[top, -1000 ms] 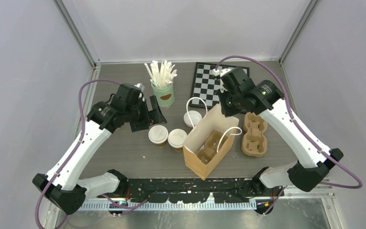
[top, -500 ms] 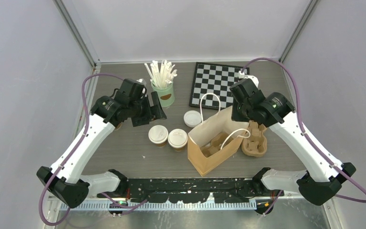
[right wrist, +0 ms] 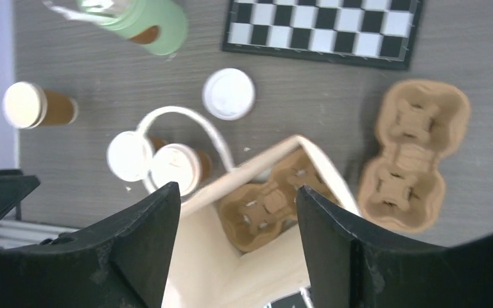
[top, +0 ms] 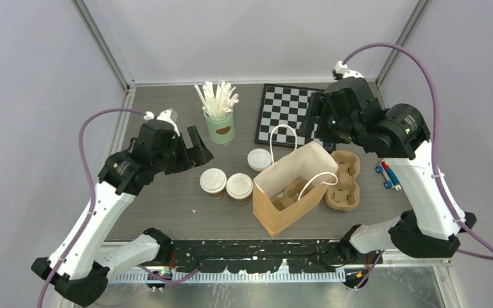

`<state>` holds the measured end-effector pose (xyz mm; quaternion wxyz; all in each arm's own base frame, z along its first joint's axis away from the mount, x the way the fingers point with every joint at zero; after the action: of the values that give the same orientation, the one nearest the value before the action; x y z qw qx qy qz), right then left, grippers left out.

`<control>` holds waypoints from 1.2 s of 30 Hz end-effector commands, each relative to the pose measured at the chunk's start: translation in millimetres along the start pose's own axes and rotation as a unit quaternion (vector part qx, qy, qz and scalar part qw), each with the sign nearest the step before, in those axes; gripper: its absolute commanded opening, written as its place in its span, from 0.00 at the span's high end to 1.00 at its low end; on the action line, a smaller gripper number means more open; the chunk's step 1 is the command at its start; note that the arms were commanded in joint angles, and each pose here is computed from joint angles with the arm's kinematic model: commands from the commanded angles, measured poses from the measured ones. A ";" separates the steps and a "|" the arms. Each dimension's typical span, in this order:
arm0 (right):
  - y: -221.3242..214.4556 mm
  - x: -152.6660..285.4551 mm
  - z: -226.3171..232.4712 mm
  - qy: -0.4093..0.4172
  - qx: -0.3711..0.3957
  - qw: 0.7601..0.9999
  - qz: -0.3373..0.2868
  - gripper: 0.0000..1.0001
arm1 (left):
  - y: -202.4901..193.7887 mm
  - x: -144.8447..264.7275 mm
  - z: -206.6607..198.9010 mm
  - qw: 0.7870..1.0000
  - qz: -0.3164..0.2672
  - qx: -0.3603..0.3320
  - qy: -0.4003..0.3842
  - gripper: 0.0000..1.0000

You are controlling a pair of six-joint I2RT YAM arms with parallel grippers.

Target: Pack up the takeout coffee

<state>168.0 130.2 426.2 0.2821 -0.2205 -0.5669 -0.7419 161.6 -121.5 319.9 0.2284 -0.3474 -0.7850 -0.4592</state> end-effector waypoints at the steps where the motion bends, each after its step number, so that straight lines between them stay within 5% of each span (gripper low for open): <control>1: 7.6 2.7 45.8 0.055 0.048 0.997 -0.011 0.29 | 16.4 23.0 0.4 0.996 -0.088 -0.010 -0.017 0.05; 7: -8.0 -17.3 129.0 0.144 0.167 0.975 0.015 0.26 | 18.7 62.9 20.5 0.986 -0.165 -0.008 0.012 0.00; 14: -60.7 -76.7 175.2 0.198 0.328 0.918 0.099 0.24 | 15.2 105.7 48.5 0.963 -0.269 0.013 0.030 0.00; 29: -140.2 -163.8 163.6 0.148 0.472 0.830 0.257 0.21 | 11.5 132.7 57.5 0.954 -0.299 -0.001 0.020 0.00; 36: -158.4 -179.4 153.9 0.142 0.491 0.813 0.278 0.20 | 14.1 128.5 51.9 0.958 -0.286 -0.015 0.015 0.00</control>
<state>195.7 342.4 241.6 0.6167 -0.1165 -0.7208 -0.2942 81.3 -26.5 387.9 0.0951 -0.1053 -0.8461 -0.5138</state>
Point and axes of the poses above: each gripper's point midway between its finger pads, its own x axis back along the fingers, its own z axis along the line the jaws close on, y = z × x, the point moved 8 cm from there along x, back along the fingers, and after that the axes turned 1 degree about x, right-handed, at the moved point
